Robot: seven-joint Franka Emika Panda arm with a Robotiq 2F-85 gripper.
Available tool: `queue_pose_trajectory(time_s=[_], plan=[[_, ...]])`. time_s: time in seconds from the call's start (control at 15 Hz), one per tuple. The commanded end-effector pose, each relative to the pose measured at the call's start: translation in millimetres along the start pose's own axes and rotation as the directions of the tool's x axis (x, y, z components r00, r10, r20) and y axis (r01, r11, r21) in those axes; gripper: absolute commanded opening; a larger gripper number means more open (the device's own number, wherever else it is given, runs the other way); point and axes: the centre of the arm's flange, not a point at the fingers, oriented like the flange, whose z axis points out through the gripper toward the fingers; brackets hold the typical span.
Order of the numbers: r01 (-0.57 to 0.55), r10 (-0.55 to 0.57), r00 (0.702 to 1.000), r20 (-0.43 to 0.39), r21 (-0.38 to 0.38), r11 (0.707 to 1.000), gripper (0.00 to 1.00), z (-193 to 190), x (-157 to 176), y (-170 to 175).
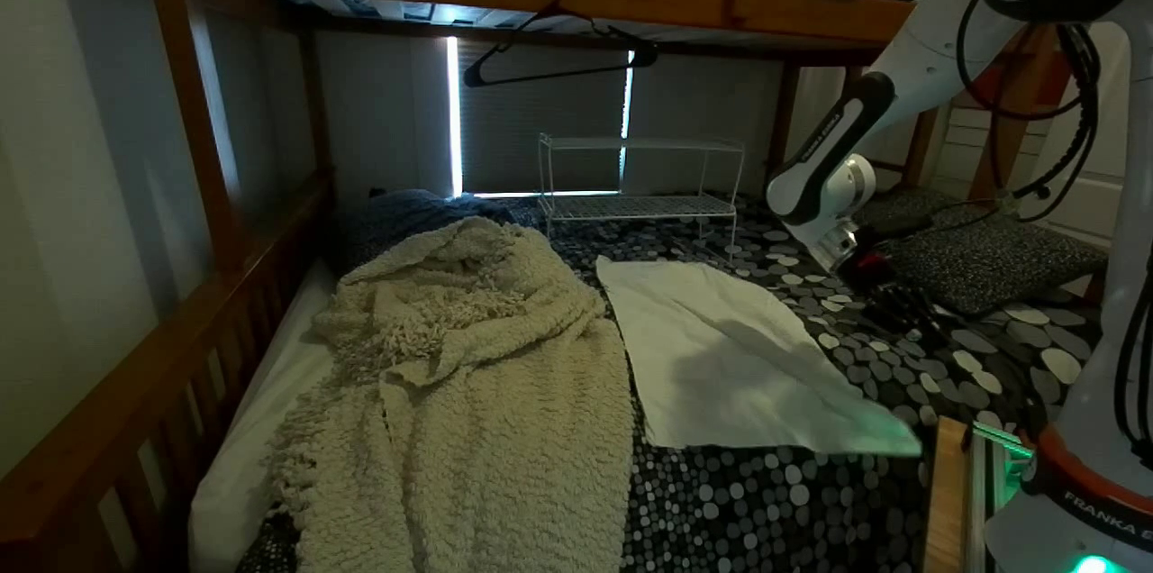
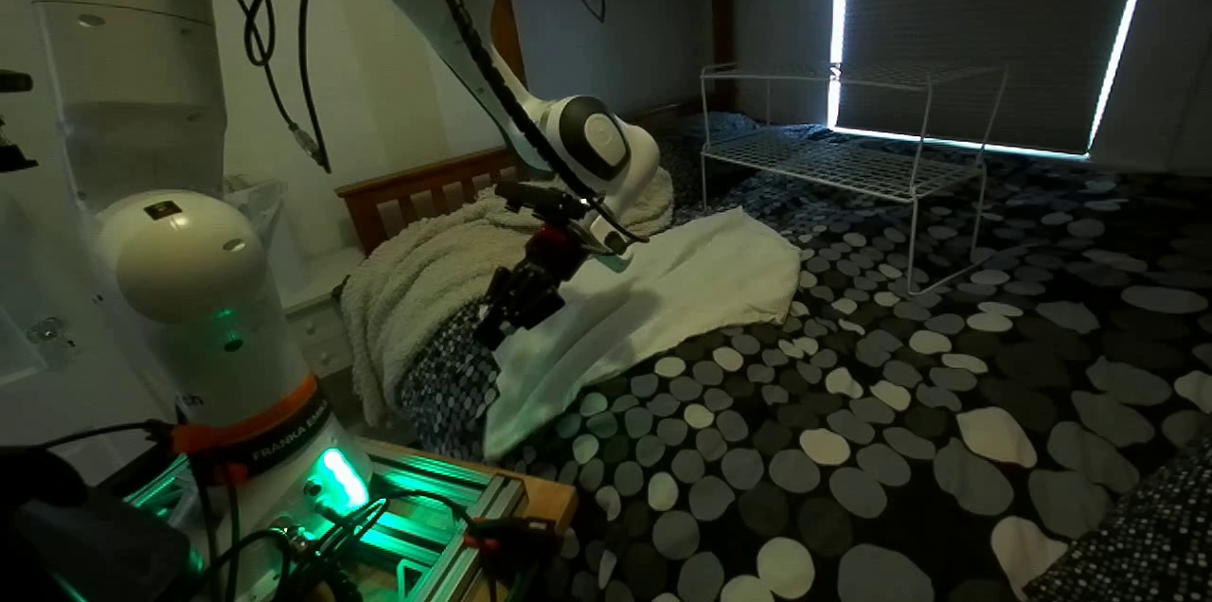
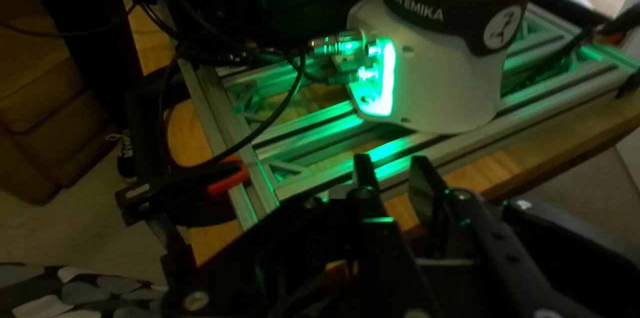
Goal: Lay out the white pillowcase on the bed
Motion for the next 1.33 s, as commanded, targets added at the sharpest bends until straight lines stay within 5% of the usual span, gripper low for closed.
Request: queue_pose_trajectory(time_s=[0.0, 0.4, 0.6, 0.87, 1.27], plan=[[-0.095, 0.093, 0.979, -0.182, -0.003, 0.995, 0.57, -27.5, 12.1, 7.6], [-0.139, 0.157, 0.853, -0.498, 0.073, 0.988, 0.99, -91.1, 3.2, 17.5], [-0.13, 0.18, 0.761, -0.623, 0.124, 0.984, 1.0, -119.7, -10.2, 21.2], [-0.078, 0.221, 0.614, -0.758, 0.22, 0.972, 1.0, -150.9, -22.2, 21.6], [0.043, 0.33, 0.337, -0.882, 0.364, 0.93, 1.0, -189.9, -22.6, 21.2]])
